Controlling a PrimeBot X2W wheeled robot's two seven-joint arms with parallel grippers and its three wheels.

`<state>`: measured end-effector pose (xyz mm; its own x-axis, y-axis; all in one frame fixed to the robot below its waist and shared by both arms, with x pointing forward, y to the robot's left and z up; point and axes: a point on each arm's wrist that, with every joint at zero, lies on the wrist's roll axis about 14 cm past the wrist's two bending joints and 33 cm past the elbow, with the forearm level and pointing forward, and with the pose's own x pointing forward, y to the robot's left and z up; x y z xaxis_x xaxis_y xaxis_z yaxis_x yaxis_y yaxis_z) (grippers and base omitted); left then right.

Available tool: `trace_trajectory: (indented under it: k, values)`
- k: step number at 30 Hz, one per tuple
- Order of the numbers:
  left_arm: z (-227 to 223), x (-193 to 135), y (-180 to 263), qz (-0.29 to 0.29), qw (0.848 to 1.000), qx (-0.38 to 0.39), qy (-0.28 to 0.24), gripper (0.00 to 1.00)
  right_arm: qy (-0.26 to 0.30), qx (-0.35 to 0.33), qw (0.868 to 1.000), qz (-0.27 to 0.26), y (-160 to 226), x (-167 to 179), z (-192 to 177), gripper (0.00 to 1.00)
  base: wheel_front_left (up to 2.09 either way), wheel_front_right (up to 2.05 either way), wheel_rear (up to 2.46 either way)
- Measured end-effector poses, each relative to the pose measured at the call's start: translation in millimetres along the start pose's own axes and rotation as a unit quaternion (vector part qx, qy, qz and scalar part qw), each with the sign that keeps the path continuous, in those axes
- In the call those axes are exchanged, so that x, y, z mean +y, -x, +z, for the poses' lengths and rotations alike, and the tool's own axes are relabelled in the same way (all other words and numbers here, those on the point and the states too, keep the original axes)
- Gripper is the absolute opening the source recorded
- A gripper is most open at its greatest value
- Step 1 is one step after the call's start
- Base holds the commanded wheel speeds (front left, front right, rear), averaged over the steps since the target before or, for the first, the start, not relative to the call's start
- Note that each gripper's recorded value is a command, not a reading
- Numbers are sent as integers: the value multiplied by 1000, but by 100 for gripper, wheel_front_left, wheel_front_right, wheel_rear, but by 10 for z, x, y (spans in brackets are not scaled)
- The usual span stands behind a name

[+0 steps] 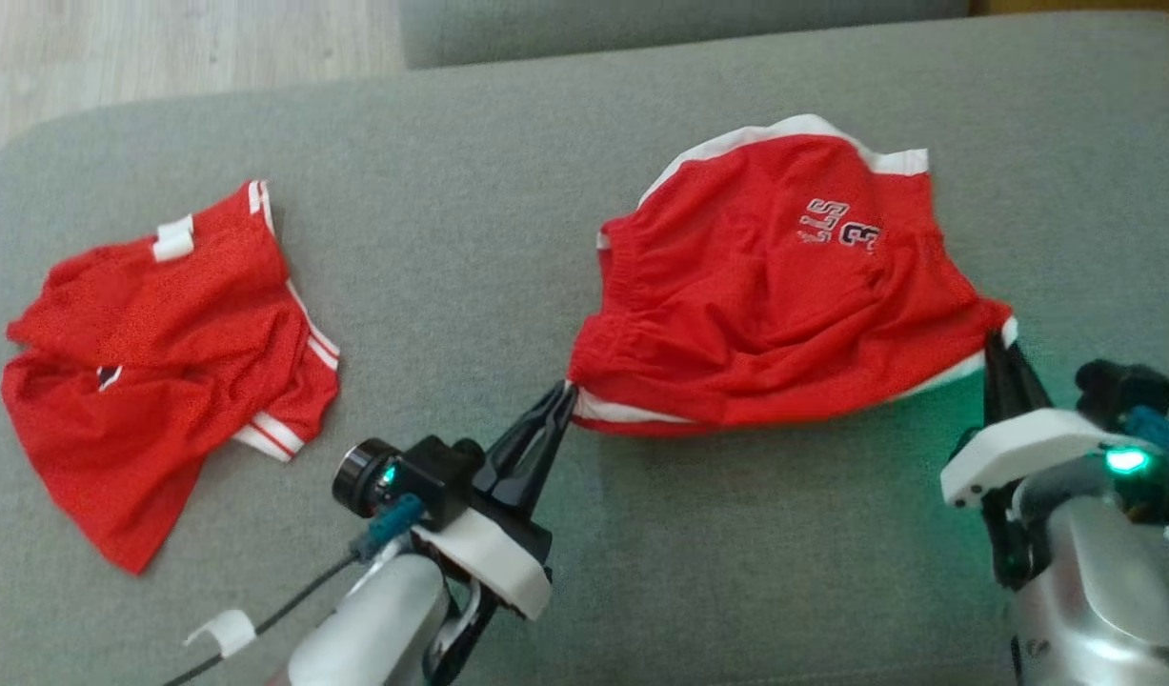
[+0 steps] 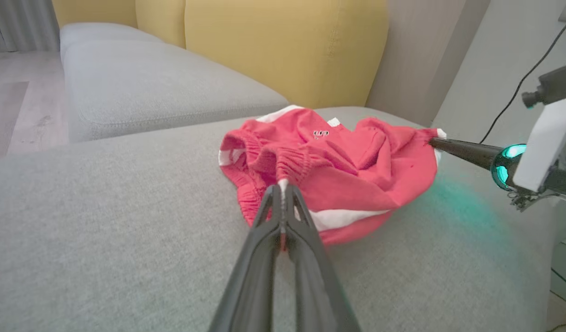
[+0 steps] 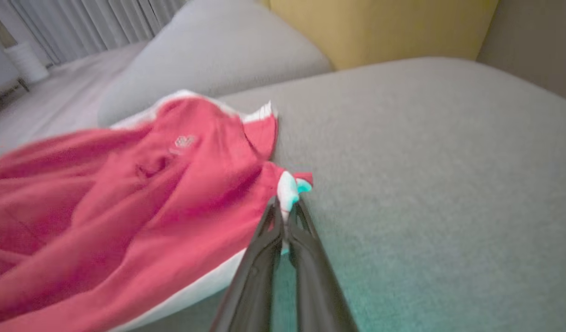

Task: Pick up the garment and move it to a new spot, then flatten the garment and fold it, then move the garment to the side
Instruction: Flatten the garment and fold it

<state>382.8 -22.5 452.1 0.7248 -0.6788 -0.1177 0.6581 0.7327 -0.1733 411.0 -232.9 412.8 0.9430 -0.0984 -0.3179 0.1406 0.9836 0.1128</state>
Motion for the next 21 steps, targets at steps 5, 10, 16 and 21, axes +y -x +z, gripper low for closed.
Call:
trace_trajectory:
  k: [5, 10, 16, 21]
  values:
    - [269, 13, -18, 7, 999, -37, 9, 0, -30, -64, 997, 11, 139, 36, 394, 0, 0, 0, 0]
    - [787, -22, -75, -3, 995, -97, 1, 0, -49, -144, 988, 39, 347, 149, 1058, 0, 0, 0, 0]
    - [1935, 30, -163, -9, 979, -199, -46, 0, -47, -240, 967, 74, 591, 320, 1943, 0, 0, 0, 0]
    - [2614, -21, -92, -10, 962, -261, -82, 0, -37, -306, 946, 95, 745, 461, 2610, 0, 0, 0, 0]
